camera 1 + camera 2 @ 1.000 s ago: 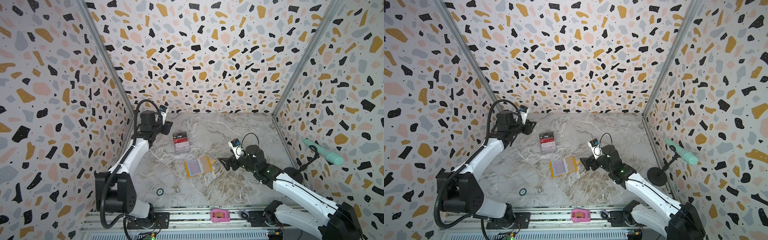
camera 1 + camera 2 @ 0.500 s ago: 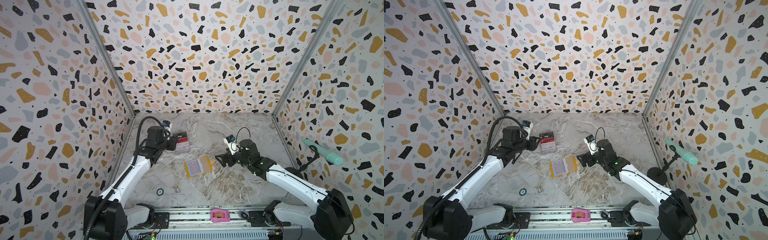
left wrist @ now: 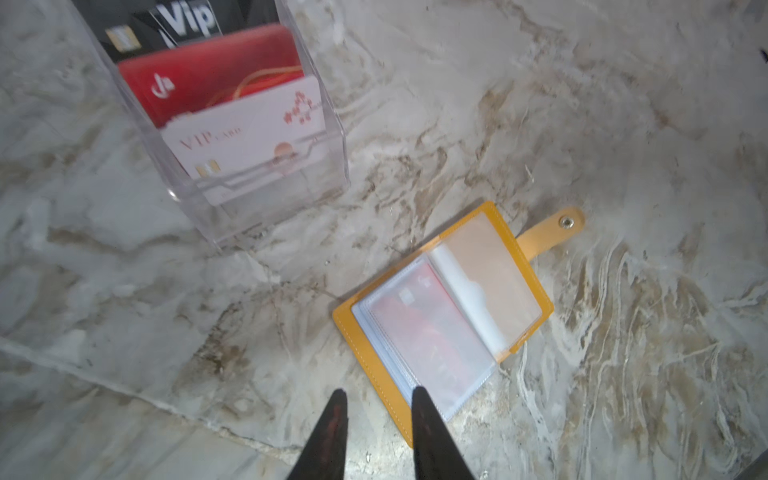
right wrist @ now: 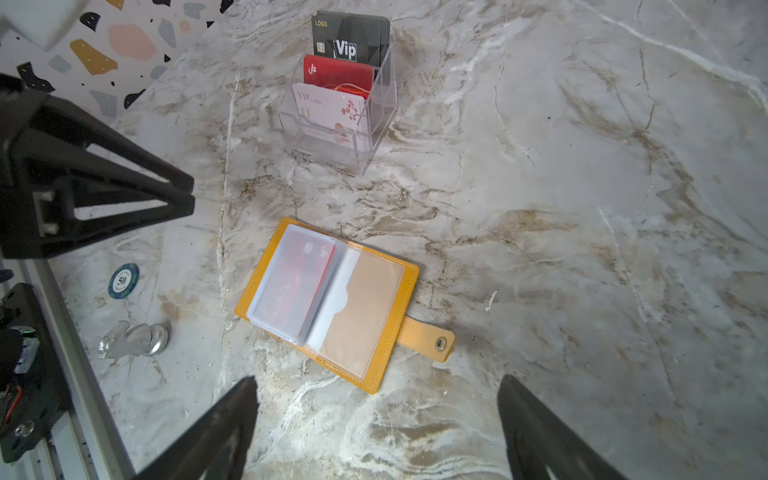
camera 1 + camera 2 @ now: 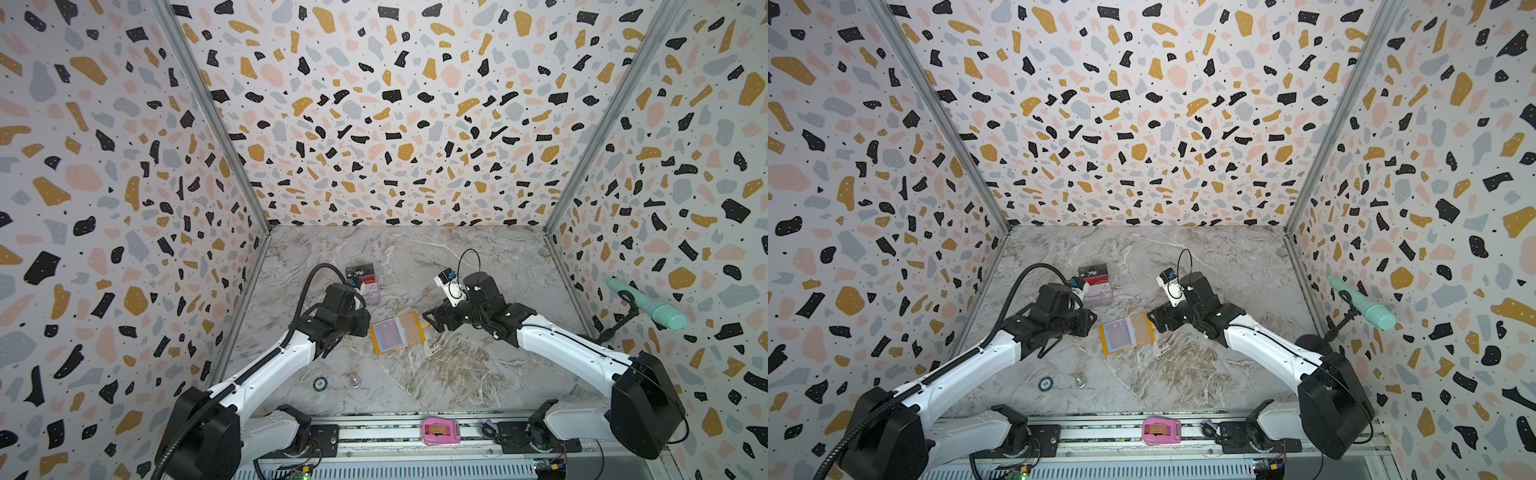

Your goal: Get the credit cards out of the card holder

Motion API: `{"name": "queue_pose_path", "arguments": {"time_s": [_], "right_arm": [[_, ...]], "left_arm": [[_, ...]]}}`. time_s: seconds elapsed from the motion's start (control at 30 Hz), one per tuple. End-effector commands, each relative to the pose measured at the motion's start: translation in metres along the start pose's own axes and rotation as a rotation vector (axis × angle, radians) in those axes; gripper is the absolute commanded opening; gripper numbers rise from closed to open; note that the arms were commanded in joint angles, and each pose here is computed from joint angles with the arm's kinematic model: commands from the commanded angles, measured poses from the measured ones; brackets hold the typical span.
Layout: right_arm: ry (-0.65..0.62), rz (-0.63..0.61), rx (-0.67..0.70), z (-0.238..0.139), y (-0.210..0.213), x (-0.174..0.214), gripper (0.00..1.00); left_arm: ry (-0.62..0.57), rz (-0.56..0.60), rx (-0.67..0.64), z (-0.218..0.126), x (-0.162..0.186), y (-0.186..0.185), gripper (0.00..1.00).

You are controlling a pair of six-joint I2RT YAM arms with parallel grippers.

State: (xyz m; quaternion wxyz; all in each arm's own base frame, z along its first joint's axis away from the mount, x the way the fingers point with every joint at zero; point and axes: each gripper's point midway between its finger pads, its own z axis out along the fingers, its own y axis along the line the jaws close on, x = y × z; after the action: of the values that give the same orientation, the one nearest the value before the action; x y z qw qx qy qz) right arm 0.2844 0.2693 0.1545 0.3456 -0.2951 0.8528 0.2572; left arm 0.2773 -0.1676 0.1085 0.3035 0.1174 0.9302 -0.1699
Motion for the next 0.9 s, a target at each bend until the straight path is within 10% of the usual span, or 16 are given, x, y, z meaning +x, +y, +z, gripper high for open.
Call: {"name": "queue_pose_path", "arguments": {"time_s": [0.0, 0.87], "right_arm": [[0.017, -0.034, -0.004, 0.003, 0.006, -0.007, 0.89], [0.068, -0.05, -0.064, 0.081, 0.059, 0.016, 0.74]], "left_arm": [[-0.016, -0.005, -0.009, 0.009, 0.002, -0.004, 0.22], [0.104, -0.007, 0.138, 0.066, 0.072, -0.019, 0.0]]}}
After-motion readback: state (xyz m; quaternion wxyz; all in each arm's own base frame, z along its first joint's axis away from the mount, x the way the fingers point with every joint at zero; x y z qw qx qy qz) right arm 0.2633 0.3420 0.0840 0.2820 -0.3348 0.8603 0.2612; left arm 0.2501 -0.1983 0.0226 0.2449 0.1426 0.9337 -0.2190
